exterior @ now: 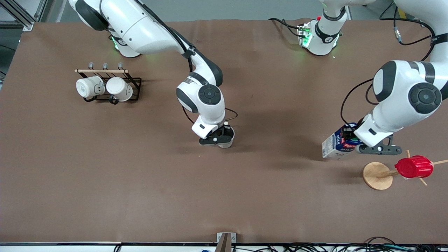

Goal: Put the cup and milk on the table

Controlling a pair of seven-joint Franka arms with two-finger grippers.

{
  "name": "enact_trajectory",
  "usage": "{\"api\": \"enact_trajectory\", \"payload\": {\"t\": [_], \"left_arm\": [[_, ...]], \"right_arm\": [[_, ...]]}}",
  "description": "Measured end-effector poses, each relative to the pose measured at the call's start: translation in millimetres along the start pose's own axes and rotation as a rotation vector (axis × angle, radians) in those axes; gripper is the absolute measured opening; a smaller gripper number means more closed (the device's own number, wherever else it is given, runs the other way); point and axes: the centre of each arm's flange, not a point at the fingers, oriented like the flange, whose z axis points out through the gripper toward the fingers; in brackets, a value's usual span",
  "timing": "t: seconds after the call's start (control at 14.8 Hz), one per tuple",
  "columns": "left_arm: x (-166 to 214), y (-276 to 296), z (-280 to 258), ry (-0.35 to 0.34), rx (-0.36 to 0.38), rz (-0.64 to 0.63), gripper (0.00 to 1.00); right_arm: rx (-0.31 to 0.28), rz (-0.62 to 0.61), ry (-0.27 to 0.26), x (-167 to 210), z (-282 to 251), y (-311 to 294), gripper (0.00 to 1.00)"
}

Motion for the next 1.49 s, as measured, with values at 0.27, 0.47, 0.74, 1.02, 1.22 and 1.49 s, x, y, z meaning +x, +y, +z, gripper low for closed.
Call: {"api": "enact_trajectory", "payload": {"t": [0.27,0.47,0.74,1.02,1.22,1.49], "left_arm": [[23.9,53.1,9.3,-0.010,-0.034,0.024,0.41],[29.1,108.3,23.5,-0.022,-0.043,0.002,0.41],[22.6,175.2,30.5,-0.029,-0.044,-0.037,0.41],[1.0,240.6,33.4,-0.046,-0.033,-0.060,0.41],[-17.2,292.1,38.5,-0.055,-0.026,-0.071,0.41],[-39.2,336.7,47.8,-0.066,-0.016,-0.056,0.41]], "right_arm": [[0.003,0.031,0.004,1.8,-1.8,-0.4,0.32],[0.019,0.057,0.031,16.0,-23.2,4.3,0.63],[-0.036,0.168,0.050,57.0,-123.1,70.1,1.00],[-0.104,0.371,0.079,89.3,-252.0,213.8,1.00],[-0.139,0.394,0.070,91.4,-306.6,308.1,1.00],[-0.141,0.304,0.005,67.7,-364.1,397.5,1.00]]}}
